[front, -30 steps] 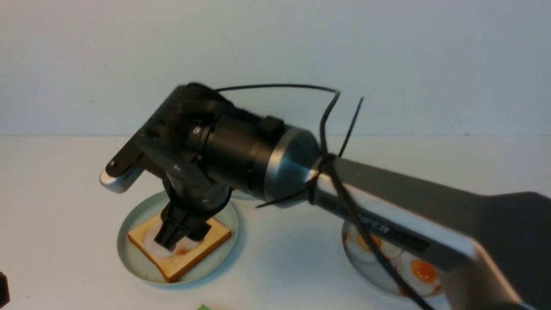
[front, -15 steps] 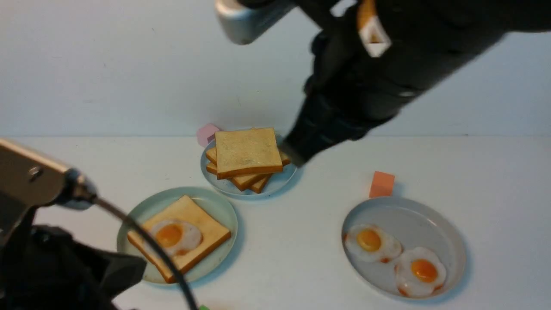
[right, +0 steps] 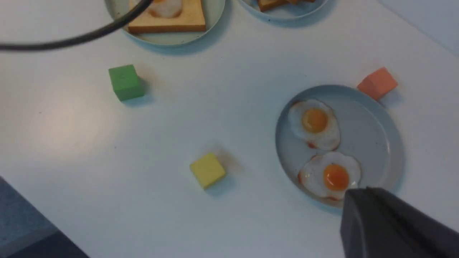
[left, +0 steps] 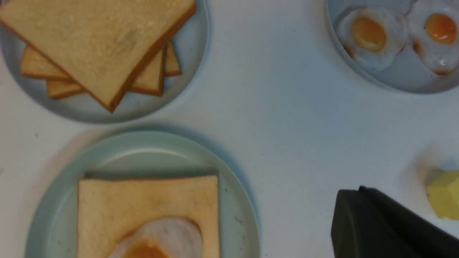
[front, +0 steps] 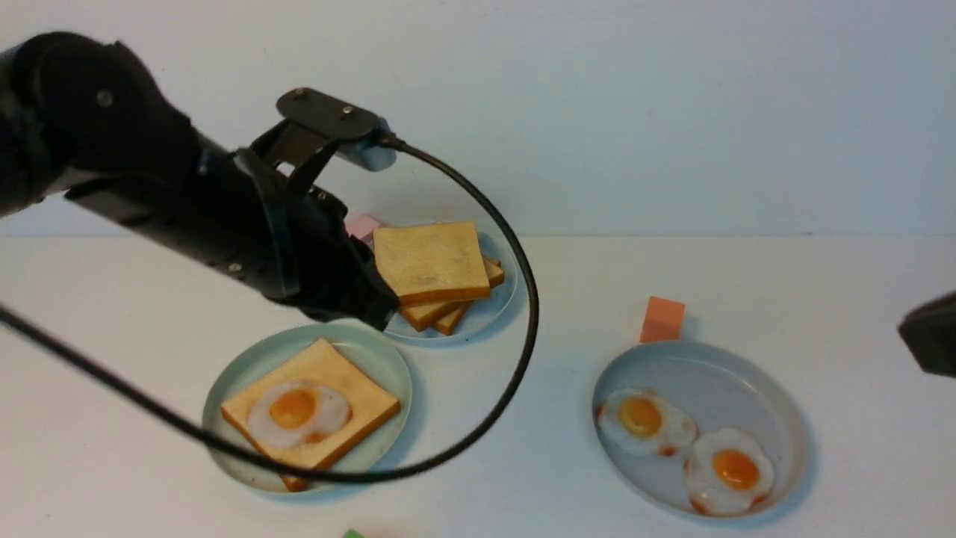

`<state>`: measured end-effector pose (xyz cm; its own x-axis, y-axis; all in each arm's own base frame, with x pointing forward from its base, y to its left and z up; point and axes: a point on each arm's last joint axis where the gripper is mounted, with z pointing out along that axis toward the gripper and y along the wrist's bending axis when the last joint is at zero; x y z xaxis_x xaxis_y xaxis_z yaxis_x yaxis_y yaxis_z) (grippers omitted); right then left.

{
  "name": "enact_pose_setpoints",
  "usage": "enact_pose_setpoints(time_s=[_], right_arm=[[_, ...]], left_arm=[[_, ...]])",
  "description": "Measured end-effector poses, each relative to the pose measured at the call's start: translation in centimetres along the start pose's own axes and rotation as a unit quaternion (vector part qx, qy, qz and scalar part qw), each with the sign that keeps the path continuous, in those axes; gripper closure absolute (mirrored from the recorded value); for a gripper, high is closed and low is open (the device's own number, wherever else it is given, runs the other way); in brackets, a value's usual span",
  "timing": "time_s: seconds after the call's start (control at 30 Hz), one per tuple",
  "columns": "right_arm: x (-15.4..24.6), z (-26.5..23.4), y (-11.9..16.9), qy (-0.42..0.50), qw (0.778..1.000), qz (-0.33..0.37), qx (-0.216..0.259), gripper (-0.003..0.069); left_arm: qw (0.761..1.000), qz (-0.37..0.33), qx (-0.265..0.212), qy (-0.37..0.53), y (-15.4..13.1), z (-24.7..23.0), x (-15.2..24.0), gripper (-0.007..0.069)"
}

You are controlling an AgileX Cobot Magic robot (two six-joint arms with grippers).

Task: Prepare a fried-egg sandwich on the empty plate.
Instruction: Use the left arm to grab a slice of bread

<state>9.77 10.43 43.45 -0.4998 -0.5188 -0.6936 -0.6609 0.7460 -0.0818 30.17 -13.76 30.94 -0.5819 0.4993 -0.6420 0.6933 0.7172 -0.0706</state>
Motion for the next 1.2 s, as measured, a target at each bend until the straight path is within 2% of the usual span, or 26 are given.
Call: enact_pose_setpoints(time_s=[0.03, 0.23, 0.33, 0.37, 0.4, 0.53, 0.6, 0.8, 0.93, 1.03, 1.1, 1.13, 1.2], right_arm=[[0.9, -0.5, 0.0, -0.004, 1.0, 0.005, -0.013, 0.0669], [2.2, -2.0, 0.0, -0.02, 0.999, 0.017, -0.043, 0.0666], [2.7, -2.9, -0.2, -0.034, 0.998, 0.021, -0.047, 0.0665], [2.7, -2.9, -0.2, -0.035, 0.998, 0.021, -0.047, 0.0665], [2.8, -3.1, -0.2, -0.038, 0.998, 0.021, -0.048, 0.0665], [2.9, -3.3, -0.2, -0.04, 0.998, 0.023, -0.052, 0.0662], [2.9, -3.2, -0.1, -0.039, 0.997, 0.024, -0.055, 0.0662], [2.9, -3.3, -0.1, -0.041, 0.997, 0.024, -0.057, 0.0659], [2.9, -3.3, -0.1, -0.041, 0.997, 0.024, -0.057, 0.0657], [2.9, -3.3, -0.1, -0.04, 0.997, 0.025, -0.059, 0.0657], [2.9, -3.3, 0.0, -0.04, 0.997, 0.025, -0.061, 0.0656], [2.9, -3.3, 0.0, -0.04, 0.997, 0.025, -0.061, 0.0656], [2.9, -3.3, 0.0, -0.04, 0.997, 0.026, -0.063, 0.0655]], left_arm=[[1.0, 0.014, 0.008, 0.002, 1.5, 1.6, -1.0, 0.0638], [0.998, 0.062, -0.008, -0.011, 4.3, 5.8, -3.1, 0.0604], [0.993, 0.112, -0.028, -0.014, 5.9, 8.7, -4.0, 0.0495], [0.993, 0.116, -0.028, -0.013, 6.0, 8.8, -4.0, 0.0479], [0.991, 0.13, -0.031, -0.008, 6.5, 9.8, -4.1, 0.042], [0.988, 0.147, -0.039, 0.005, 7.6, 12.5, -3.6, 0.0272], [0.987, 0.153, -0.046, 0.006, 8.0, 13.6, -3.2, 0.0237], [0.98, 0.194, -0.049, 0.018, 8.6, 15.6, -2.3, 0.0222], [0.976, 0.21, -0.054, 0.022, 9.0, 16.7, -1.8, 0.0241], [0.975, 0.212, -0.06, 0.019, 9.2, 17.1, -1.7, 0.0268], [0.975, 0.212, -0.063, 0.017, 9.2, 17.1, -1.8, 0.0326], [0.975, 0.212, -0.064, 0.016, 9.2, 17.1, -1.8, 0.0326], [0.974, 0.215, -0.067, 0.016, 9.3, 17.2, -1.8, 0.0389]])
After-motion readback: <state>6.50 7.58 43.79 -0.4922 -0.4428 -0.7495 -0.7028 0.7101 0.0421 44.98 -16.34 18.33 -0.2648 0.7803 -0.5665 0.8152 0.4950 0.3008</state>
